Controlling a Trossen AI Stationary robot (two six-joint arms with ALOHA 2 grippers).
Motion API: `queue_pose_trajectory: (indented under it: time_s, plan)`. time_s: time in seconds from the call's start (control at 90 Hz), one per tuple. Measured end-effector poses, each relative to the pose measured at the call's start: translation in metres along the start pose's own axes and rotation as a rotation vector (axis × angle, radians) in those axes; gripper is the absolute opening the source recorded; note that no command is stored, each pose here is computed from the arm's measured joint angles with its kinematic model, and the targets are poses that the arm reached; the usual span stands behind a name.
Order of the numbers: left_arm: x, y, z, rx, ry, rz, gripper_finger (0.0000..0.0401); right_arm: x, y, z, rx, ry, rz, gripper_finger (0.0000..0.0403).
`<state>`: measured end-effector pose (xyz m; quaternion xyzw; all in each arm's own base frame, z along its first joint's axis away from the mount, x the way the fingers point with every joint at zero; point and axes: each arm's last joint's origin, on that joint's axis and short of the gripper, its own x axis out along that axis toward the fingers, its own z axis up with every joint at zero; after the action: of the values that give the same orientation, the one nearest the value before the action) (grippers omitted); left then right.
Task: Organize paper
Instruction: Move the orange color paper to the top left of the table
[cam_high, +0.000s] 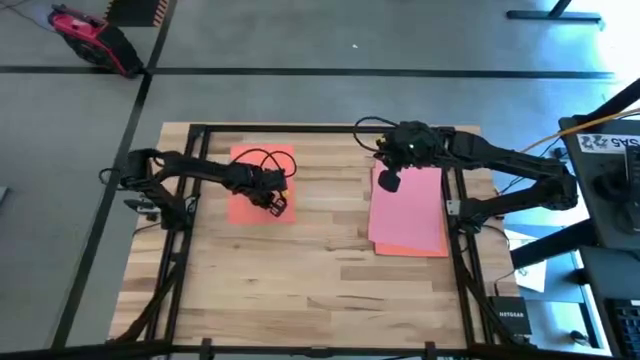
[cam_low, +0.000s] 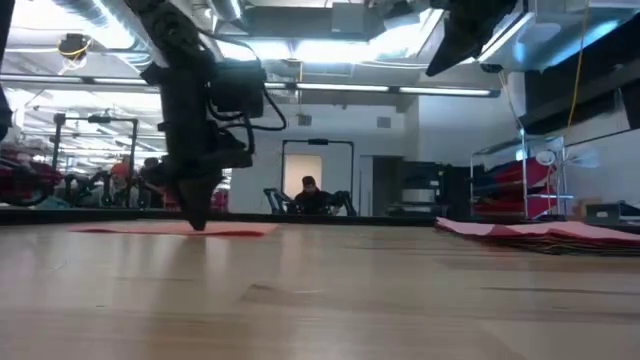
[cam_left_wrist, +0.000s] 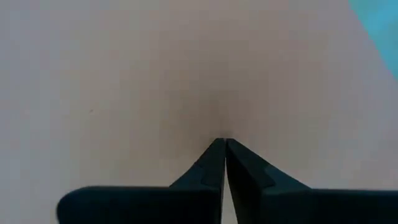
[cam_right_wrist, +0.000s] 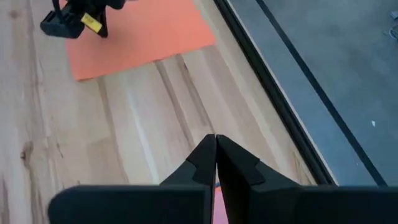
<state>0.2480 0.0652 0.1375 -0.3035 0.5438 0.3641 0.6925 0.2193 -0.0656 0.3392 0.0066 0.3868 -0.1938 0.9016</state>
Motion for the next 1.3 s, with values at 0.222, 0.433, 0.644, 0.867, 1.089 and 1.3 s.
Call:
queue_pose_trajectory:
  time_s: [0.222, 0.433, 0.644, 0.867, 1.089, 1.3]
  plan:
    - [-0.004, 0.03, -0.022, -0.078, -0.003, 0.002, 0.0, 0.0, 0.0, -0.002, -0.004, 0.019, 0.001, 0.0]
    - [-0.008, 0.052, -0.029, -0.1, -0.018, 0.004, 0.0, 0.0, 0.0, -0.002, -0.004, 0.018, 0.001, 0.0]
    - [-0.006, 0.065, -0.019, -0.054, -0.027, 0.018, 0.0, 0.0, 0.0, -0.002, 0.0, 0.017, 0.0, 0.0]
    - [-0.005, 0.072, -0.014, 0.002, -0.031, 0.011, 0.0, 0.0, 0.0, -0.002, 0.021, 0.017, 0.001, 0.0]
    - [-0.005, 0.072, -0.014, 0.056, -0.03, 0.012, 0.0, 0.0, 0.0, -0.002, 0.022, 0.018, 0.001, 0.0]
    - [-0.004, 0.081, -0.009, 0.058, -0.033, 0.026, 0.0, 0.0, 0.0, -0.002, 0.023, 0.017, 0.001, 0.0]
